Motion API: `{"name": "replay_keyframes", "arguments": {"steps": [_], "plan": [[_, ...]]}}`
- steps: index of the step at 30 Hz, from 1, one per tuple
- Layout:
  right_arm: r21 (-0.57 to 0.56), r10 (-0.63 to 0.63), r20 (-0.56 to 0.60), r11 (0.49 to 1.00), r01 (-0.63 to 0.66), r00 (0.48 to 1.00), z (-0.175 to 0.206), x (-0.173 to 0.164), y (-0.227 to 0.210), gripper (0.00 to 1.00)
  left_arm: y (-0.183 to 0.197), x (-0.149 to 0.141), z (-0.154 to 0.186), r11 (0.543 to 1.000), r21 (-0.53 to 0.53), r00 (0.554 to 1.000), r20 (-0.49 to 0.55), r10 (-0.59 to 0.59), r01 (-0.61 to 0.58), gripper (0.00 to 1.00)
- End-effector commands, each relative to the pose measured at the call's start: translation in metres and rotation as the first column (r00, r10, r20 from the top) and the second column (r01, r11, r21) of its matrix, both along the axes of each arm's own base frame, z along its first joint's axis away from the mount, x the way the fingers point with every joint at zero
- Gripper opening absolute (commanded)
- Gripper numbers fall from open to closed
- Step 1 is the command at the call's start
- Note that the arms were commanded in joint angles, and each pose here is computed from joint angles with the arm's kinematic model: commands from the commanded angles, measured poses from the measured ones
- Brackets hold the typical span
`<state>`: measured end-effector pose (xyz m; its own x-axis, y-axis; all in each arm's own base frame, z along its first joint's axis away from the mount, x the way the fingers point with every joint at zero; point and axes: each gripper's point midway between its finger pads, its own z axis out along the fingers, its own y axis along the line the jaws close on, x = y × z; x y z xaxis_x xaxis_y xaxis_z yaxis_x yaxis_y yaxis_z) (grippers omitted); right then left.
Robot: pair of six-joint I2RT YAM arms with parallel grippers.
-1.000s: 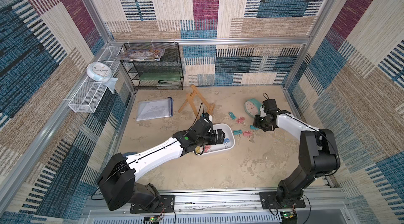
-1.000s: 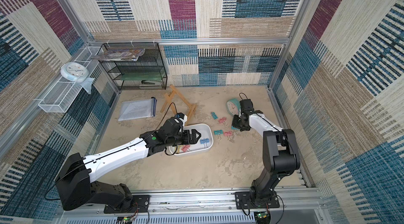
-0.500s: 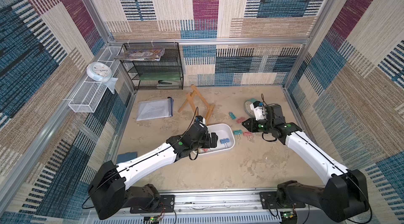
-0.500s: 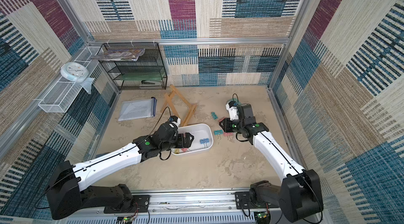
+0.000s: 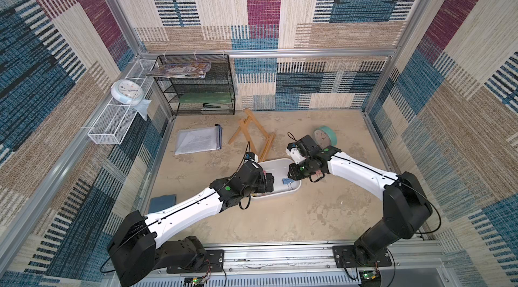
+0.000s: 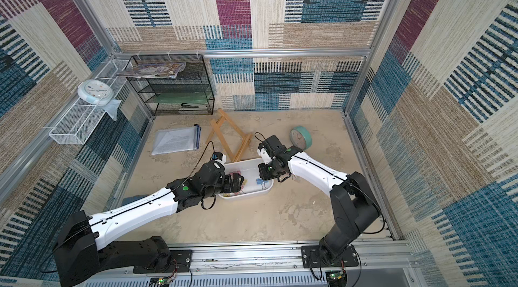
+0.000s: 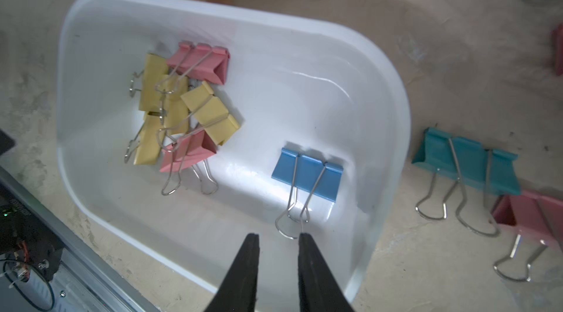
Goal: Take out the binder clips from the storage box
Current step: Pick up the binder clip from the storage box.
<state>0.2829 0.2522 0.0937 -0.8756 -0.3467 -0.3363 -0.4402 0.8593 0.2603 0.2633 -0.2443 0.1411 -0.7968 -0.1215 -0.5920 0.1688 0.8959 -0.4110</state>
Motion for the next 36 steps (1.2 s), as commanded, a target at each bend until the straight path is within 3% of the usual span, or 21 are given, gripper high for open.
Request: {"name": "replay_keyframes", "arguments": {"steps": [1, 8, 19, 24, 30, 36], "plan": [[-0.127, -0.046, -0.021, 0.991, 0.043, 0.999, -0.011, -0.002, -0.009, 0.33, 0.004, 0.001, 0.002, 1.000, 0.010, 1.000, 0.015, 0.013, -0.014, 0.99], [-0.262, -0.018, -0.079, 0.965, -0.003, 0.997, -0.030, -0.007, -0.011, 0.34, 0.008, 0.001, 0.004, 1.000, 0.019, 1.000, 0.026, 0.015, -0.015, 0.99], [-0.338, 0.013, -0.131, 0.939, -0.057, 0.991, -0.044, -0.011, -0.008, 0.30, 0.010, -0.001, 0.002, 1.000, 0.013, 0.999, 0.025, 0.019, -0.019, 0.99], [-0.347, 0.018, -0.133, 0.936, -0.064, 0.991, -0.045, -0.010, -0.007, 0.20, 0.008, -0.001, 0.004, 1.000, 0.011, 1.000, 0.027, 0.010, -0.011, 0.99], [-0.359, 0.025, -0.086, 0.932, -0.054, 0.996, -0.034, 0.000, -0.005, 0.17, 0.008, -0.001, 0.005, 1.000, 0.017, 1.000, 0.024, 0.009, -0.009, 0.99], [-0.372, 0.022, -0.038, 0.928, -0.035, 0.999, -0.024, 0.011, -0.005, 0.07, 0.008, 0.000, 0.008, 1.000, 0.010, 1.000, 0.025, 0.013, -0.013, 0.99]]}}
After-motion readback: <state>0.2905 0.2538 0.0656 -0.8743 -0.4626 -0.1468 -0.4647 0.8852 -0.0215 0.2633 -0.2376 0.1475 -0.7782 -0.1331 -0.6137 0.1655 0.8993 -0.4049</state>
